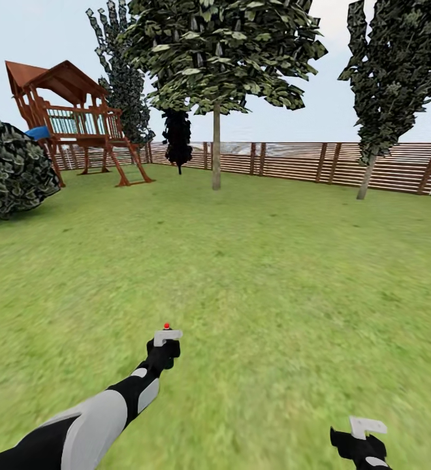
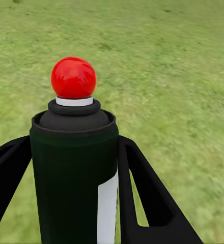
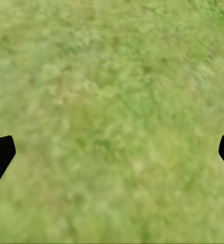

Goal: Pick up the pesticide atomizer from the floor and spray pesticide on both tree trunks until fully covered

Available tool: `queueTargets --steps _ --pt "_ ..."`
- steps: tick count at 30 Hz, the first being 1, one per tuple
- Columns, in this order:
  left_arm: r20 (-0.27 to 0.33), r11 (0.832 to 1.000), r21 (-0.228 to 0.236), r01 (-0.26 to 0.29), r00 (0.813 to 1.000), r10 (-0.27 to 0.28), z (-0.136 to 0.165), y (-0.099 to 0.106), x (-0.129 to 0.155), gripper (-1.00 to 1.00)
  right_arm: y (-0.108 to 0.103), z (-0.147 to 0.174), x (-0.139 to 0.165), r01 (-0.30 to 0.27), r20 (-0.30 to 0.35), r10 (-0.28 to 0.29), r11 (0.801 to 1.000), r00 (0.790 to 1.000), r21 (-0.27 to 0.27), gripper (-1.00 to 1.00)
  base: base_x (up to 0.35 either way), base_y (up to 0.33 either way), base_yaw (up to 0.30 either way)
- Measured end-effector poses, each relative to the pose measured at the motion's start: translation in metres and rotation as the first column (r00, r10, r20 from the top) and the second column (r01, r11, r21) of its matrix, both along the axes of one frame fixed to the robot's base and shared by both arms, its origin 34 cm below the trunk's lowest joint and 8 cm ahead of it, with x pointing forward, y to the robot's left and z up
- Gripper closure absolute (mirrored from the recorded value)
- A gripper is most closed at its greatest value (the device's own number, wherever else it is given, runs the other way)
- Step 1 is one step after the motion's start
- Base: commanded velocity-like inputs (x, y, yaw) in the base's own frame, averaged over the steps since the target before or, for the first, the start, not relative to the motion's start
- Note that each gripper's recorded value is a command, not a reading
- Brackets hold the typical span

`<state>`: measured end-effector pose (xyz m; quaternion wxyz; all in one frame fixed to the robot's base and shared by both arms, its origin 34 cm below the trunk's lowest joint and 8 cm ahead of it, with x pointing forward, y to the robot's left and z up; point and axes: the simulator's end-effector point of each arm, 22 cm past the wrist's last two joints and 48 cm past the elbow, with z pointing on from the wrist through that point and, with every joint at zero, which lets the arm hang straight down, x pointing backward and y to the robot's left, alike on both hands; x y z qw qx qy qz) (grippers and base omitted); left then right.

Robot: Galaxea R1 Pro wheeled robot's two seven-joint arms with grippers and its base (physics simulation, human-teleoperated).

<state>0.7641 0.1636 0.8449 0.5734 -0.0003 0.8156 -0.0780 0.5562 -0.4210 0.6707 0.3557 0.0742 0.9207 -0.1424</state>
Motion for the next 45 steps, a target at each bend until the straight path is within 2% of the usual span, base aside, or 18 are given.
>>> queueTargets --steps 26,31,45 --pt "0.003 1.000 -0.001 -0.001 1.000 0.001 0.001 0.000 0.000 1.00 0.000 0.005 0.006 -0.003 0.027 0.003 1.000 1.000 -0.003 -1.00 0.350 0.000 0.000" --pt "0.005 1.000 -0.001 -0.001 1.000 0.001 0.001 0.000 0.001 1.00 0.007 0.015 0.024 -0.015 0.072 0.014 1.000 0.997 0.007 -1.00 0.350 0.000 0.000" --pt "0.004 1.000 -0.001 -0.002 1.000 0.002 0.001 0.000 0.001 1.00 0.007 0.017 0.027 -0.013 0.079 0.012 1.000 0.997 0.009 -1.00 0.350 0.000 0.000"
